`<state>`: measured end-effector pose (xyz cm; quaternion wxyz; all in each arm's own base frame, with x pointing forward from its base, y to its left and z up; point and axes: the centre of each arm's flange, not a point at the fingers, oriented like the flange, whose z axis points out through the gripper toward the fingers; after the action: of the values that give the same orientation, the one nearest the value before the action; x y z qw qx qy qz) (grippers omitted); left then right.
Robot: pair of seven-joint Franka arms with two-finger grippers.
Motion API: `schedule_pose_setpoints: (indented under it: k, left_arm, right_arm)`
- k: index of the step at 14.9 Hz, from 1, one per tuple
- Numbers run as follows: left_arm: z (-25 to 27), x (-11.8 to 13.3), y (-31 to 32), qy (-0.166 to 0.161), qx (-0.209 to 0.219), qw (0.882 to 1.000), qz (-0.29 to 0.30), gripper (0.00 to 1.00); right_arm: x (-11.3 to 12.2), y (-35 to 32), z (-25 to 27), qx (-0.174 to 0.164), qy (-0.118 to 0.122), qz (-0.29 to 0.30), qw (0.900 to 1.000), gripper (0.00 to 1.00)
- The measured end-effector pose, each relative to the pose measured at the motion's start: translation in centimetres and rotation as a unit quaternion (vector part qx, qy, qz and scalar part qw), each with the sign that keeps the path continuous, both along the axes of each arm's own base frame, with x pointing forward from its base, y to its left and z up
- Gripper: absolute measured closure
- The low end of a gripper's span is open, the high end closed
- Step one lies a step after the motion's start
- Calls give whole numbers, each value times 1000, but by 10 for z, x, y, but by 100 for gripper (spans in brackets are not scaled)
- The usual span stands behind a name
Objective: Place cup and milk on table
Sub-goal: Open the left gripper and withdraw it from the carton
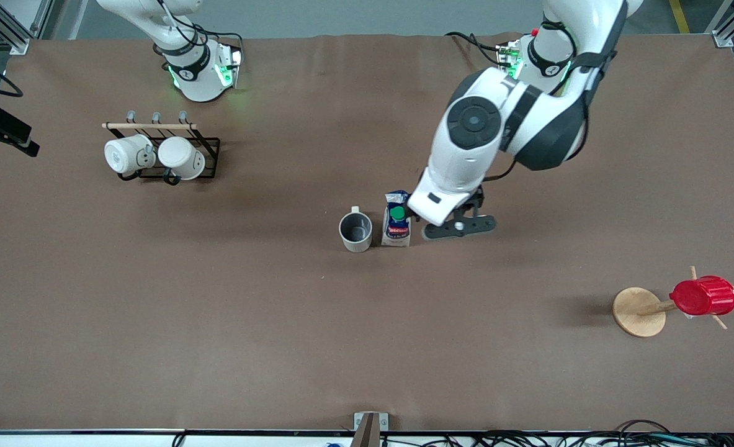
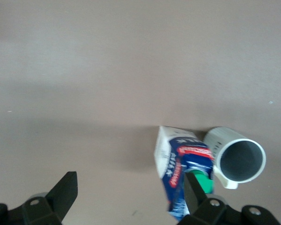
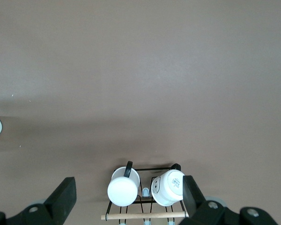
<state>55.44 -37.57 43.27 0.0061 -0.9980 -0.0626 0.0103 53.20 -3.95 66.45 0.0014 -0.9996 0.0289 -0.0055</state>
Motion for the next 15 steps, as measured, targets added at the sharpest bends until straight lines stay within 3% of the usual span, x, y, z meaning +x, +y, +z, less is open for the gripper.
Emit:
schedule_pose_setpoints:
  k: [15]
  left_arm:
    - [89,5,193,-19,1,1000,-23,0]
  right_arm:
    - [0,2,-1,0,2,2,1000,0]
